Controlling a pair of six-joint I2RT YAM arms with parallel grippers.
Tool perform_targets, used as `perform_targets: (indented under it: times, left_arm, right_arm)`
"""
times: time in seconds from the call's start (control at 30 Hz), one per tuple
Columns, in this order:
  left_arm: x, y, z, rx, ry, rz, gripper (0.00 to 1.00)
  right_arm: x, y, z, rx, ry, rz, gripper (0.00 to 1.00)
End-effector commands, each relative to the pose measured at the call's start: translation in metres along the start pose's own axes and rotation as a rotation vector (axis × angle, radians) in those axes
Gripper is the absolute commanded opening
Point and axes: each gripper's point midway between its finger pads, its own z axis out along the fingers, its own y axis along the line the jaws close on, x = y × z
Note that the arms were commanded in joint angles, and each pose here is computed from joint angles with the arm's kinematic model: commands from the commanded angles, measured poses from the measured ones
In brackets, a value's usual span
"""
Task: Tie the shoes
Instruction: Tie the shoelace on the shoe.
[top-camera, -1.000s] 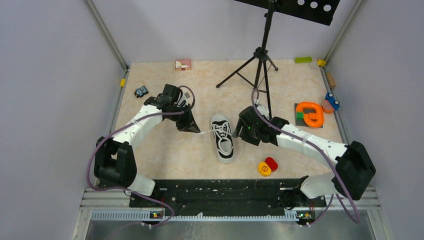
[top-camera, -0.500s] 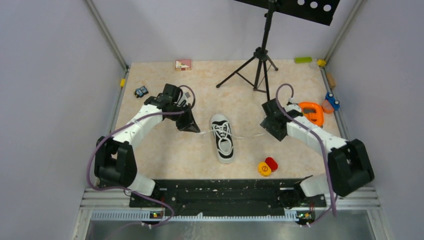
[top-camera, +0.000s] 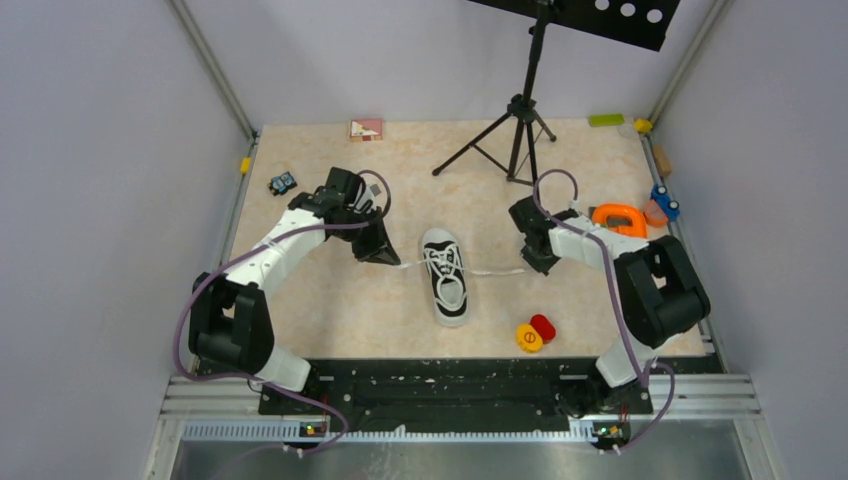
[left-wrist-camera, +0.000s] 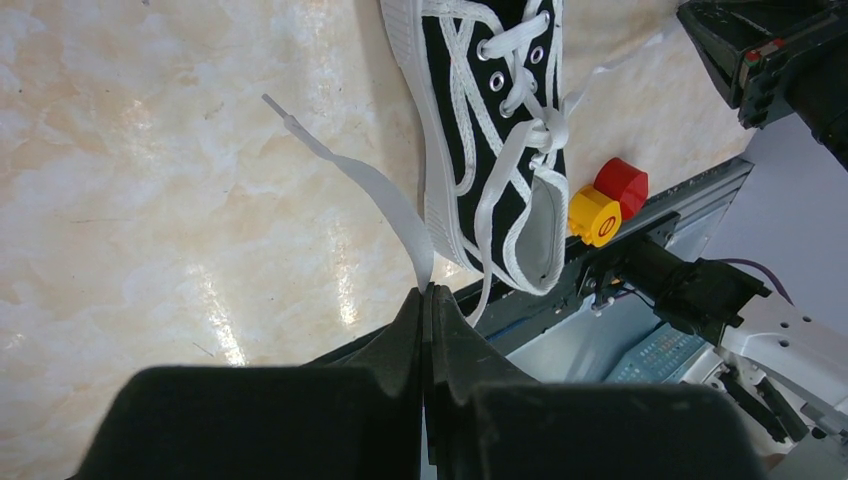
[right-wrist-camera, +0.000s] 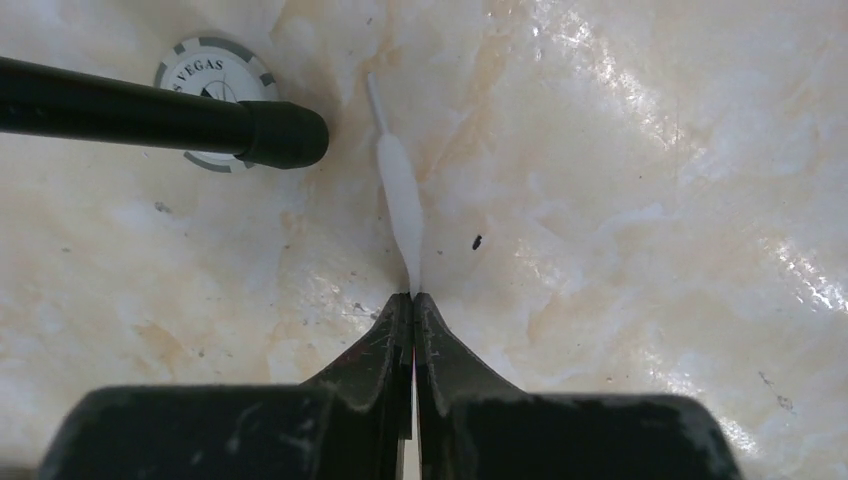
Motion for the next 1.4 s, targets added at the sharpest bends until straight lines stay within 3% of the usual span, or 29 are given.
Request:
perform_targets:
  times: [0.0,0.23,0.57,1.37]
  left_arm:
    - [-0.008,-0.01,-0.009,0.021,-0.047,0.035,0.0]
    - [-0.013,-0.014,-0.012,0.014,-0.049,0.05,0.0]
    - [-0.014,-0.009,-0.028,-0.044,-0.098,0.061,0.0]
    - [-0.019,0.005,-0.041,-0.141,-0.162,0.089,0.0]
  right_arm:
    - [-0.032,0.005,-0.026,-0.088,-0.113,0.128,0.0]
    - [-0.07,0.02,-0.085,-0.29,-0.194,0.122,0.0]
    - [-0.089,0.023,-0.124,-0.431,-0.244,0.116,0.0]
    - [-0.087,0.026,-0.13,-0.479,-0.235,0.102,0.0]
